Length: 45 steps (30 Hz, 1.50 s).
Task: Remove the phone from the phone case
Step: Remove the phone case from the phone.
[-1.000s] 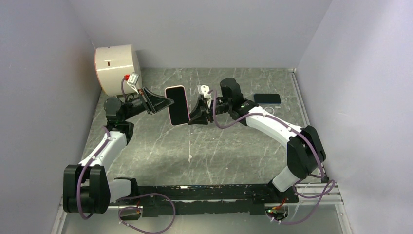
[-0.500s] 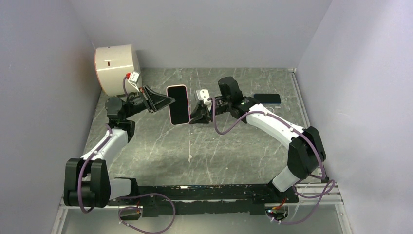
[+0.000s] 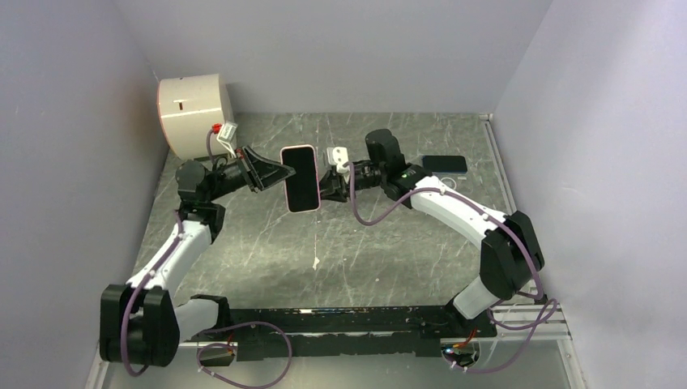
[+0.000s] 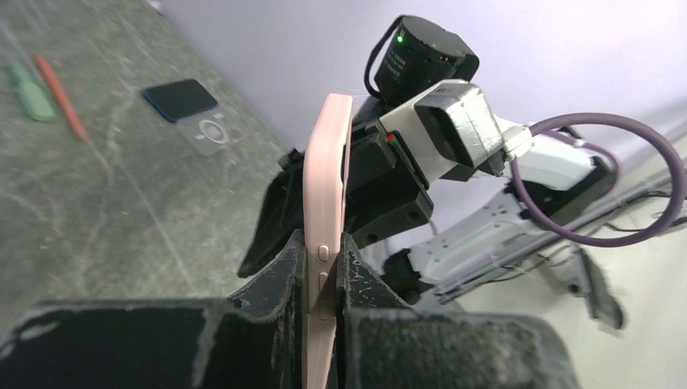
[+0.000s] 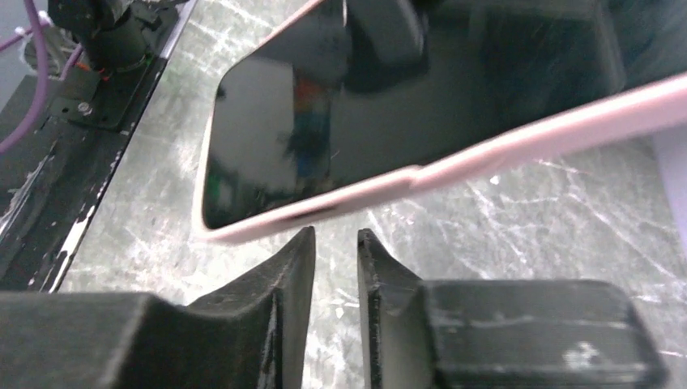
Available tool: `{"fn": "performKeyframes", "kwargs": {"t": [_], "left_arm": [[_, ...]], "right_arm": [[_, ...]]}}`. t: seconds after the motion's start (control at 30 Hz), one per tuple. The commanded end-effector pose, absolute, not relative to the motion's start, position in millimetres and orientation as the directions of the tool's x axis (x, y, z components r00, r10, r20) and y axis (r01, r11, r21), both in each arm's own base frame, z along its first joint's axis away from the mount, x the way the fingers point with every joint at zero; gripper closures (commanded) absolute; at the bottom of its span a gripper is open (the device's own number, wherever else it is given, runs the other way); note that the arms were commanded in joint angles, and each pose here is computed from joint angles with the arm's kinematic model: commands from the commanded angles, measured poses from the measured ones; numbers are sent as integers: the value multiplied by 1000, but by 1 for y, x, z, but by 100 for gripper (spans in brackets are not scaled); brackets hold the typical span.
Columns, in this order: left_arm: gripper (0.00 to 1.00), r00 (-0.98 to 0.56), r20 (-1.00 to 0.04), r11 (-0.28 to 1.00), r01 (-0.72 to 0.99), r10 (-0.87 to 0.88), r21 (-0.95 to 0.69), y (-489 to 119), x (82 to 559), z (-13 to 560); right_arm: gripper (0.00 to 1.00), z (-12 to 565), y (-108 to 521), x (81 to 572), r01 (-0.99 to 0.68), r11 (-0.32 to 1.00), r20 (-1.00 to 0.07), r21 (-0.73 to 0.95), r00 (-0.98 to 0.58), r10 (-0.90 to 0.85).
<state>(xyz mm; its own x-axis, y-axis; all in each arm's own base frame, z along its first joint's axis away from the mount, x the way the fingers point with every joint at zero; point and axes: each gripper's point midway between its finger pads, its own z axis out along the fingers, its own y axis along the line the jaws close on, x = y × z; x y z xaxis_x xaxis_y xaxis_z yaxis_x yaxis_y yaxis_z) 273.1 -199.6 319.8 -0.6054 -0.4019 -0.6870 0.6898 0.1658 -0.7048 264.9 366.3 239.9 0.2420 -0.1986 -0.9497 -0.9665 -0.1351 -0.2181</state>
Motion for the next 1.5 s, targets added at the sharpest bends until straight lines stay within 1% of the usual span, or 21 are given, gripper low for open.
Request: {"fn": "performKeyframes", "kwargs": {"t": [0.0, 0.07, 0.17, 0.3, 0.4, 0.6, 0.83, 1.07, 1.13, 1.33, 1.43, 1.47], "left_arm": [[97, -425, -801, 307, 764, -421, -567, -190, 275, 343], [97, -396, -812, 331, 768, -428, -549, -187, 274, 346], [98, -367, -823, 328, 786, -434, -524, -187, 270, 351], [98, -359, -826, 303, 805, -434, -510, -188, 265, 353], [97, -354, -828, 297, 811, -436, -504, -188, 263, 355], [98, -352, -827, 285, 818, -439, -499, -189, 260, 359], [98, -352, -826, 268, 826, -440, -495, -190, 256, 361], [97, -368, -813, 246, 825, -451, -510, -190, 253, 365], [98, -392, -800, 241, 810, -455, -534, -190, 255, 365], [97, -449, -763, 198, 787, -465, -584, -193, 257, 364], [98, -490, -733, 180, 761, -471, -624, -194, 260, 363], [97, -502, -724, 178, 750, -473, -637, -194, 262, 362]], "right_arm": [[66, 246, 352, 252, -974, -107, -958, -198, 216, -188], [58, 241, 346, 246, -980, -101, -962, -170, 187, -198], [50, 241, 342, 238, -986, -107, -970, -128, 146, -193], [40, 257, 346, 226, -987, -142, -987, -70, 89, -132], [37, 269, 349, 223, -986, -157, -994, -54, 68, -85], [39, 277, 357, 221, -985, -173, -998, -11, 21, -57], [47, 282, 363, 224, -984, -179, -999, 12, -5, -41], [56, 276, 366, 225, -981, -192, -999, 7, 4, -54], [62, 274, 366, 226, -982, -189, -998, -1, 13, -63], [76, 274, 366, 230, -979, -193, -995, -66, 80, -67], [92, 274, 367, 231, -970, -205, -987, -131, 147, -64], [95, 274, 367, 233, -968, -202, -984, -150, 166, -65]]}}
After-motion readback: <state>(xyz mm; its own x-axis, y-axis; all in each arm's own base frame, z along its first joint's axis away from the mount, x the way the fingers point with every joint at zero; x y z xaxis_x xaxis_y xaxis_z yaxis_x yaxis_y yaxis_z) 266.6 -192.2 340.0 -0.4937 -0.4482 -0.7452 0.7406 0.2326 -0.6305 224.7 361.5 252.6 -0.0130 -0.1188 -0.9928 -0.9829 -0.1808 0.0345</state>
